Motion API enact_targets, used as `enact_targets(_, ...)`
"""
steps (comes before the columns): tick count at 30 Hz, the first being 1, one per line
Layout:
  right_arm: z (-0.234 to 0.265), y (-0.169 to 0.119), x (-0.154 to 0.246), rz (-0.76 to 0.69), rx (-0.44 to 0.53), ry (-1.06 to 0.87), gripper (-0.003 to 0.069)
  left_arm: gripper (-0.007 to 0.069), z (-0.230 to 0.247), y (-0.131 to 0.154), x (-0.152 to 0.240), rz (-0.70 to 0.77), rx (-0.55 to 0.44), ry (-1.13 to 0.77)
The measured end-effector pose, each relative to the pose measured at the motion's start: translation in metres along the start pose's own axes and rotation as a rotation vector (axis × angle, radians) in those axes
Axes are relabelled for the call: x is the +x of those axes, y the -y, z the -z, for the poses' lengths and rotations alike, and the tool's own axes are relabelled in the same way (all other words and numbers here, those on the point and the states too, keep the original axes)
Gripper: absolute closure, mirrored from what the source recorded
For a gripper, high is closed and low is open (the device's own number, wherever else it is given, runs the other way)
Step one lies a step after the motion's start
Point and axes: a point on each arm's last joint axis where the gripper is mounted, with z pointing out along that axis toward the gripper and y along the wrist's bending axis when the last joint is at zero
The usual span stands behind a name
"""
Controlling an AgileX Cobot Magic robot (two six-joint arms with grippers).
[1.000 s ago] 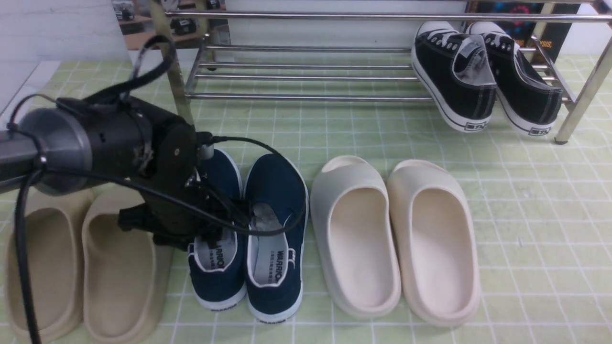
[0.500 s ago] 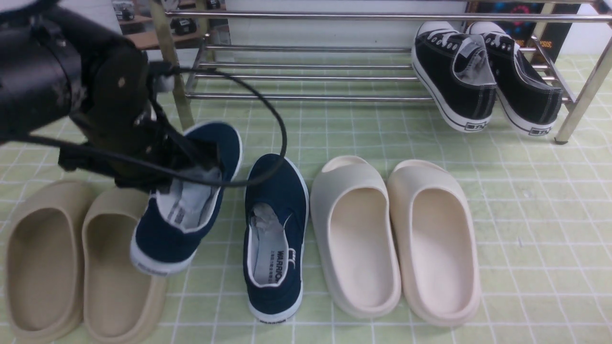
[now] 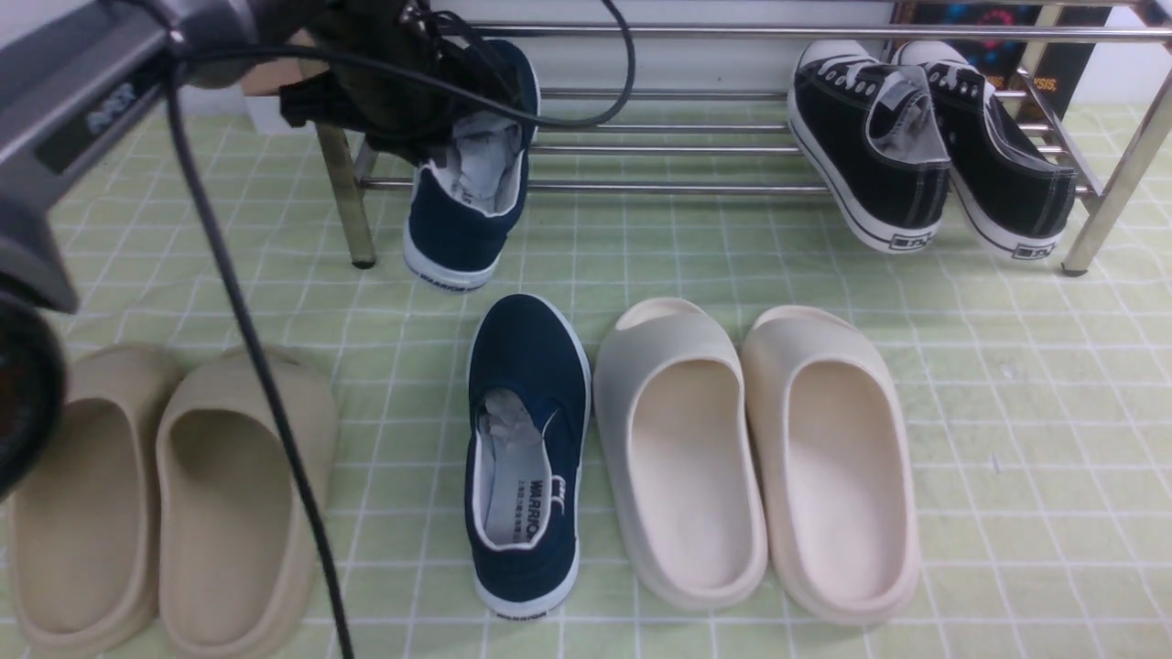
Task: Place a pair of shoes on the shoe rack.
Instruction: Use the left arm to put a shoe into the shoe rack, then use the left arm to grab the shoe closest to it
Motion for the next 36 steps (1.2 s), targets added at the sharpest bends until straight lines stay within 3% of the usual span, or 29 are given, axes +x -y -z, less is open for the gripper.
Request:
enact_targets(11,0.0,0.0,0.0,0.0,0.0,0.0,0.0422,0.059,-0.061,0.01,-0.02,0.075,-0.004,0.134)
enact_targets(15,0.0,0.0,0.0,0.0,0.0,0.0,0.0419,0.0496,-0.061,0.012,-0.023,0.072,0.008,0.176)
enact_targets(16,0.0,0.0,0.0,0.0,0.0,0.0,0.0419,0.0424,-0.06,0.012,-0.026,0.061,0.008,0.202)
enact_targets(20,0.0,0.0,0.0,0.0,0.0,0.0,0.0419,0.0266,-0.051,0.009,-0.029,0.038,-0.02,0.201)
enact_targets(24,0.0,0.0,0.0,0.0,0.0,0.0,0.0419,0.0222,-0.022,0.003,-0.02,-0.007,-0.085,0.053)
enact_targets(25,0.0,0.0,0.0,0.0,0.0,0.0,0.0419,0.0216,0.011,0.003,-0.017,-0.06,-0.085,-0.024)
enact_targets(31,0.0,0.0,0.0,0.0,0.0,0.0,0.0419,0.0211,0.098,0.007,0.007,-0.095,0.133,-0.098)
enact_targets(36,0.0,0.0,0.0,0.0,0.0,0.0,0.0419,0.0211,0.071,0.002,0.08,-0.107,0.178,-0.294)
